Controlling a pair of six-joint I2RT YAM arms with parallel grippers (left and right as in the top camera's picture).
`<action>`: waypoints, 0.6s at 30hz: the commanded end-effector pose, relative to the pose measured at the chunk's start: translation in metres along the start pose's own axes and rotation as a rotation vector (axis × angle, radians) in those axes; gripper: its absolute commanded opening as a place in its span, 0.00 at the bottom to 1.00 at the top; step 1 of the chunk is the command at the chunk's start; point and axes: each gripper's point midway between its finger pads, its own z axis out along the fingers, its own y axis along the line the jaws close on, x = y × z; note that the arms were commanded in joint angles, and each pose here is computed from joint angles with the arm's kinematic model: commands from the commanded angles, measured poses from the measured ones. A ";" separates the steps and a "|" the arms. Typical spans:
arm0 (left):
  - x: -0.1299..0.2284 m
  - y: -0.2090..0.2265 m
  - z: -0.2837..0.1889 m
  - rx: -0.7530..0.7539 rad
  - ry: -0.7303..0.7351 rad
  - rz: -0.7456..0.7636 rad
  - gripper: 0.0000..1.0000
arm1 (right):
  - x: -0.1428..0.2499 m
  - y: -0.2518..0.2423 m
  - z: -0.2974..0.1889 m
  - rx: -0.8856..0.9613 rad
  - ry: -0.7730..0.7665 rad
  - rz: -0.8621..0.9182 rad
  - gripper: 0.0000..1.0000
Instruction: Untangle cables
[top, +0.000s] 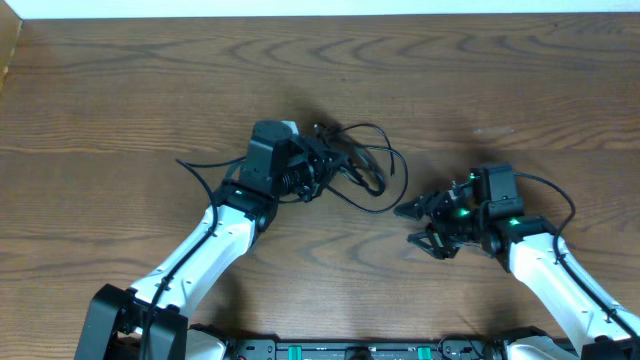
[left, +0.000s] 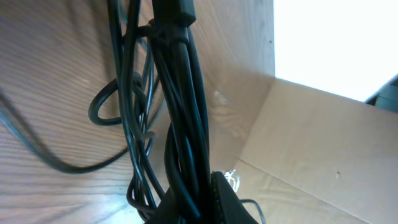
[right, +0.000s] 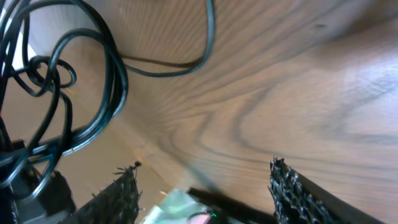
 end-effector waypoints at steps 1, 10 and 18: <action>0.012 -0.020 -0.001 0.048 0.015 0.002 0.08 | -0.007 0.008 0.005 -0.016 -0.056 0.150 0.66; 0.032 -0.033 0.004 0.090 0.056 0.029 0.07 | -0.020 0.024 0.004 -0.076 -0.120 0.186 0.68; 0.048 -0.052 0.006 0.160 0.090 0.026 0.07 | -0.013 0.029 0.008 -0.084 -0.104 0.179 0.60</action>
